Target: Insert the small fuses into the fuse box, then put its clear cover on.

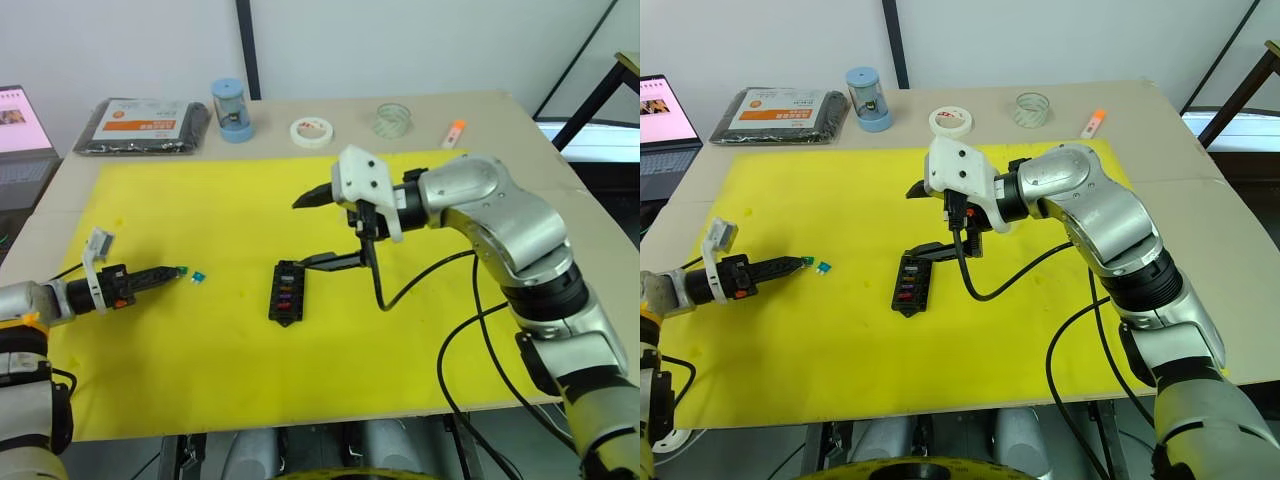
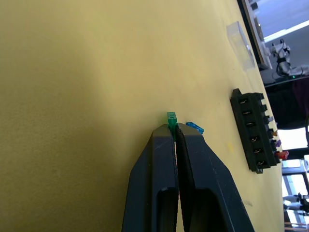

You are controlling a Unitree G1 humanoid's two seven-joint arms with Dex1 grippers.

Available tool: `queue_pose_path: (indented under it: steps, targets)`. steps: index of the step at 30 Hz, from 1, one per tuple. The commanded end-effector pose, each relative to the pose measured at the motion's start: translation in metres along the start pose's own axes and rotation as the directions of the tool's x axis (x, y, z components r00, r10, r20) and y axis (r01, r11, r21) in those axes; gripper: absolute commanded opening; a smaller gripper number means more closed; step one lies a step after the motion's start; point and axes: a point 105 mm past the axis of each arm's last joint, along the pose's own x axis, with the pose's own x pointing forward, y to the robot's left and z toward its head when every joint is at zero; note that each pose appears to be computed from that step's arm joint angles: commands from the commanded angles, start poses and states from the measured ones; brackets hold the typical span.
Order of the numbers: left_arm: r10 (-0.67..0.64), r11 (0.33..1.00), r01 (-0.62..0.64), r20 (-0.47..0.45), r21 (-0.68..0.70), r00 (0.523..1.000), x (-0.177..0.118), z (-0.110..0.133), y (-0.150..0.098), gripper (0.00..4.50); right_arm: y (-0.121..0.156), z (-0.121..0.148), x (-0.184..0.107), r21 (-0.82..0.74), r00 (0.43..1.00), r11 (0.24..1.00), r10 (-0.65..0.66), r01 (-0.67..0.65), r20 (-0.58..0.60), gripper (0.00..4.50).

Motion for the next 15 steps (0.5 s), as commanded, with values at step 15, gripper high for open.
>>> queue_pose_path:
  steps: [15]
  targets:
    - [-0.521, 0.519, 0.381, -0.071, 0.765, 0.851, 0.061, 0.051, -0.206, 0.04, -0.013, 0.026, -0.045, 0.439, 0.989, 0.897, -0.101, 0.043, 0.11, 4.5]
